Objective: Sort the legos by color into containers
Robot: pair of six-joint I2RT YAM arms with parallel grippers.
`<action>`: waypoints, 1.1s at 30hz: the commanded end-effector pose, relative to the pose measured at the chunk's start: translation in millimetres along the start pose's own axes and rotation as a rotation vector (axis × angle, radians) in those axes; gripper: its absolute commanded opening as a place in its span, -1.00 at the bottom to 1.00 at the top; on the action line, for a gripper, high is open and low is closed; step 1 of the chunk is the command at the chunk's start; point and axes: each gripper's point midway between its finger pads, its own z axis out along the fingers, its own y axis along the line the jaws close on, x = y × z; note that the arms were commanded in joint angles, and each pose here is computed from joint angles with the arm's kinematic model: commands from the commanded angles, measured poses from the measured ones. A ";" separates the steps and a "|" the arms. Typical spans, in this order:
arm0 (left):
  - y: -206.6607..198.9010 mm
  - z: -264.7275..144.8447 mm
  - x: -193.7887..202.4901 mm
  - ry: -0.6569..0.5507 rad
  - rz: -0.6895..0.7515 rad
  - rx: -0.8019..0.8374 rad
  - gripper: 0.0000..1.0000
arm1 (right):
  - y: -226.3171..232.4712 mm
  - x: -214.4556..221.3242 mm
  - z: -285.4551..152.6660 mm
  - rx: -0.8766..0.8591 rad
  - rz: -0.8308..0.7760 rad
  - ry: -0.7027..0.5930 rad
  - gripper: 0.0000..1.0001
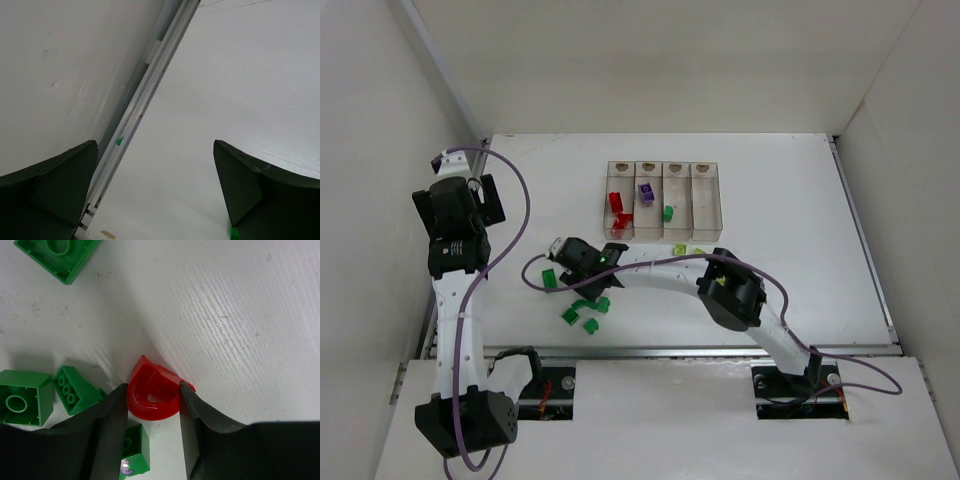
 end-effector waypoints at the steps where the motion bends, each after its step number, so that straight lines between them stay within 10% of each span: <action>1: 0.3 -4.4 -7.5 -0.038 -0.018 0.002 1.00 | 2.2 -13.7 -7.0 -0.021 0.005 -0.049 -0.70; 16: -4.5 5.9 -5.6 -0.026 -0.014 0.012 1.00 | -123.6 -136.3 -119.5 -0.004 0.454 -0.426 -0.89; 25: -9.3 34.2 -2.7 0.024 0.006 0.005 1.00 | -259.3 -154.0 -80.3 0.049 0.595 -0.534 -0.86; 33: -29.3 63.5 15.1 0.161 0.060 0.078 1.00 | -286.4 -162.4 -42.6 -0.025 0.528 -0.609 -0.71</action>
